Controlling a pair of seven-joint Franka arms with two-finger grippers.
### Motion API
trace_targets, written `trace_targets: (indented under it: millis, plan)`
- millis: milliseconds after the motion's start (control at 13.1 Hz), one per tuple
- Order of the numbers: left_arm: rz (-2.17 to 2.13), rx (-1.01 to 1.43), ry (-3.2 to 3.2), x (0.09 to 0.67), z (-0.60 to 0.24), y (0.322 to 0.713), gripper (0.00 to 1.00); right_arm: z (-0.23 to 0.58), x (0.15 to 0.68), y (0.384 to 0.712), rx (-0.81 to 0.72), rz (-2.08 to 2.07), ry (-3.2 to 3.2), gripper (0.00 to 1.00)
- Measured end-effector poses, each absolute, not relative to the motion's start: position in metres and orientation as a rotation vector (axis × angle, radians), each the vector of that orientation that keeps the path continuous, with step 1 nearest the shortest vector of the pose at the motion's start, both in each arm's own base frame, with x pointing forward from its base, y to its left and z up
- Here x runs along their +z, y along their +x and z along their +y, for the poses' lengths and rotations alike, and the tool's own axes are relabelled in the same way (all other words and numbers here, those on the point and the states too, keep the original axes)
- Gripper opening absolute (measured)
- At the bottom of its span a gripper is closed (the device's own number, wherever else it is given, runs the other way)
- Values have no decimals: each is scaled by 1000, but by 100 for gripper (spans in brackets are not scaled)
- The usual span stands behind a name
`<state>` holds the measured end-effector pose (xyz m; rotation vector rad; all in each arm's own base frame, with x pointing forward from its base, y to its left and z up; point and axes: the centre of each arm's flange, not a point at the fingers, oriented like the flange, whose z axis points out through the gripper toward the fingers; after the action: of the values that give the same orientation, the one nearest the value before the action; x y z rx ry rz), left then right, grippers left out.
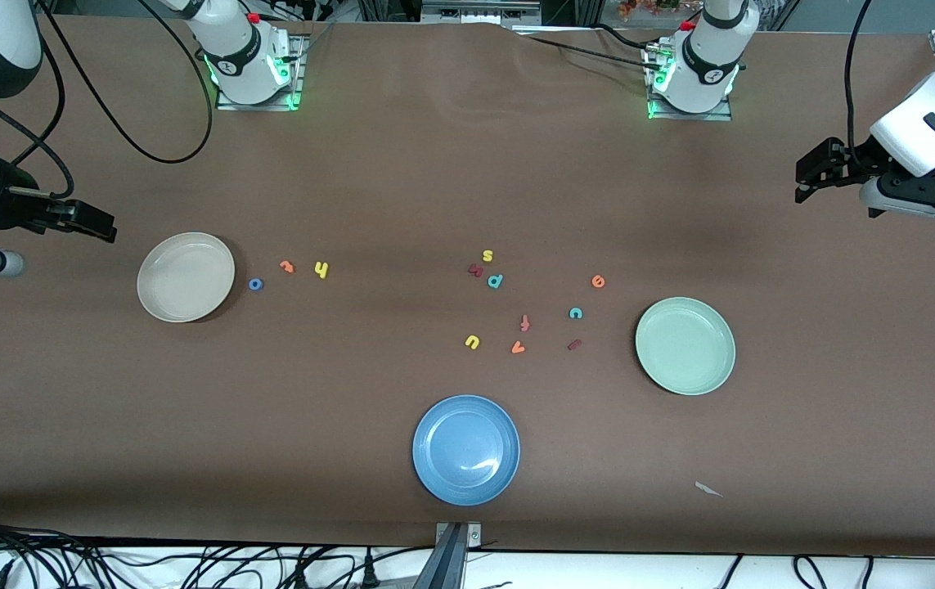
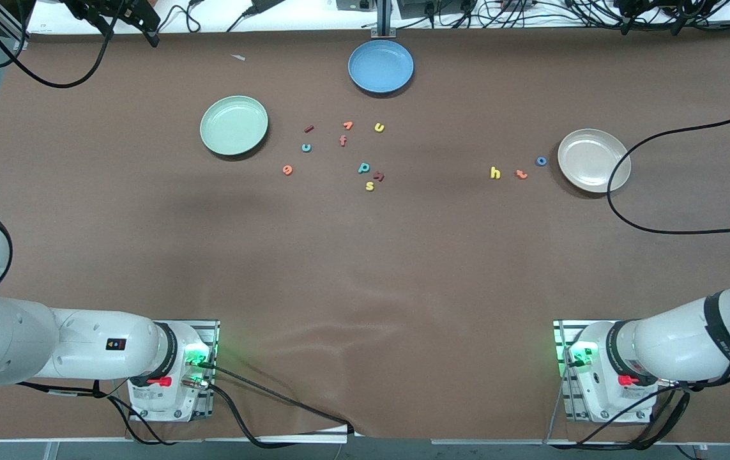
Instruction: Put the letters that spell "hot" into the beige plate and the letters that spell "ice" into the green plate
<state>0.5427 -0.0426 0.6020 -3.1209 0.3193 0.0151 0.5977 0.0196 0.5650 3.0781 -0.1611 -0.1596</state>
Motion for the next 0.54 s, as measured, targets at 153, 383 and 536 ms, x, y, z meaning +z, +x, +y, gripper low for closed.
trace_targets:
  millis: [153,383,536]
  plan:
    - [319,15,-3121,602,-43,543,100,20,563,598,-165,-161,3077,100]
    - [321,15,-3121,602,-43,543,100,19,561,597,-174,-161,3076,100]
    - [322,15,-3121,602,-43,543,100,19,561,597,-174,-161,3076,100]
